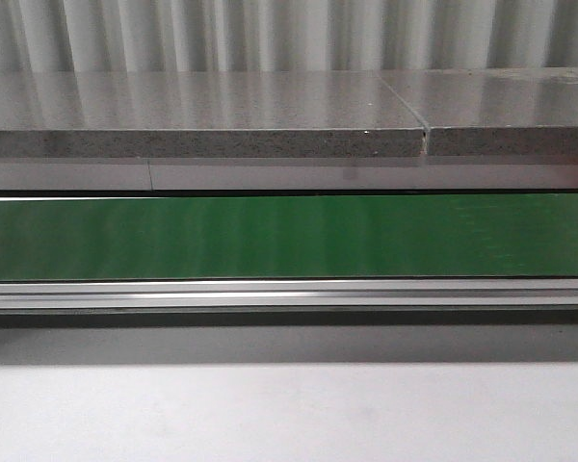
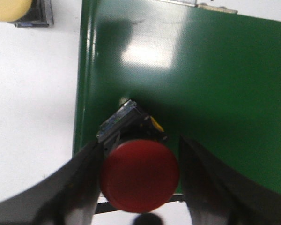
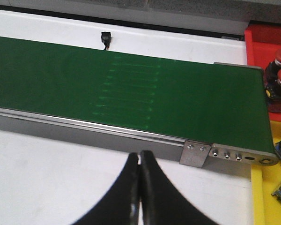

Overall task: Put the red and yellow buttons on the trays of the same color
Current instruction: 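Close the left gripper on the red-capped button and set it on the belt, then grasp a yellow-capped button with the left gripper, then set the yellow button on the belt start and open the left gripper, then lower the right gripper onto the red button at the belt end and grasp, then carry the red button into the red tray and open the right gripper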

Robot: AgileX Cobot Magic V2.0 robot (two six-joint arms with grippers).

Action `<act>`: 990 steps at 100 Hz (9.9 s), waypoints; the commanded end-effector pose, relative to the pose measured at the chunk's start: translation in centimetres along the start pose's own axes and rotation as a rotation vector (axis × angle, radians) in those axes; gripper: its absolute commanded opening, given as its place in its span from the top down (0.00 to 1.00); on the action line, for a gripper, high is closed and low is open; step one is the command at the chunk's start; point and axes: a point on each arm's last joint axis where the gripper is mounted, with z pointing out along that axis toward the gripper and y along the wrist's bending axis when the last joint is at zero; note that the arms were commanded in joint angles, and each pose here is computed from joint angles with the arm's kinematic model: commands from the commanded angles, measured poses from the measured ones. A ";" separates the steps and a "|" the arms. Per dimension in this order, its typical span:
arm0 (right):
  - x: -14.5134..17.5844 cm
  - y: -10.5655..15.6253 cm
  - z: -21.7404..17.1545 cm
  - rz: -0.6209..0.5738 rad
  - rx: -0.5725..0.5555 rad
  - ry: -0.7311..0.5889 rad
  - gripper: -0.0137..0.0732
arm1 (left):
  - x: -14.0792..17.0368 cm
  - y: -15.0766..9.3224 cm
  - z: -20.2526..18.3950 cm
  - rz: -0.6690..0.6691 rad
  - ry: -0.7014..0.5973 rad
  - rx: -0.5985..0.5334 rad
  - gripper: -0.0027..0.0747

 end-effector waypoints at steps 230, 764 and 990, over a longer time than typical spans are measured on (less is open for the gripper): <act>-1.2 0.0 -0.4 -0.016 0.002 -0.086 0.92 | -8.9 8.1 4.1 -0.184 -0.146 -0.050 0.60; -14.6 10.2 20.4 -0.281 -0.274 0.686 0.20 | 24.1 -3.7 -8.6 0.335 -0.992 0.092 0.99; -15.5 -21.8 16.7 0.378 0.551 0.415 0.60 | 24.1 -3.7 -8.6 0.335 -0.992 0.092 0.99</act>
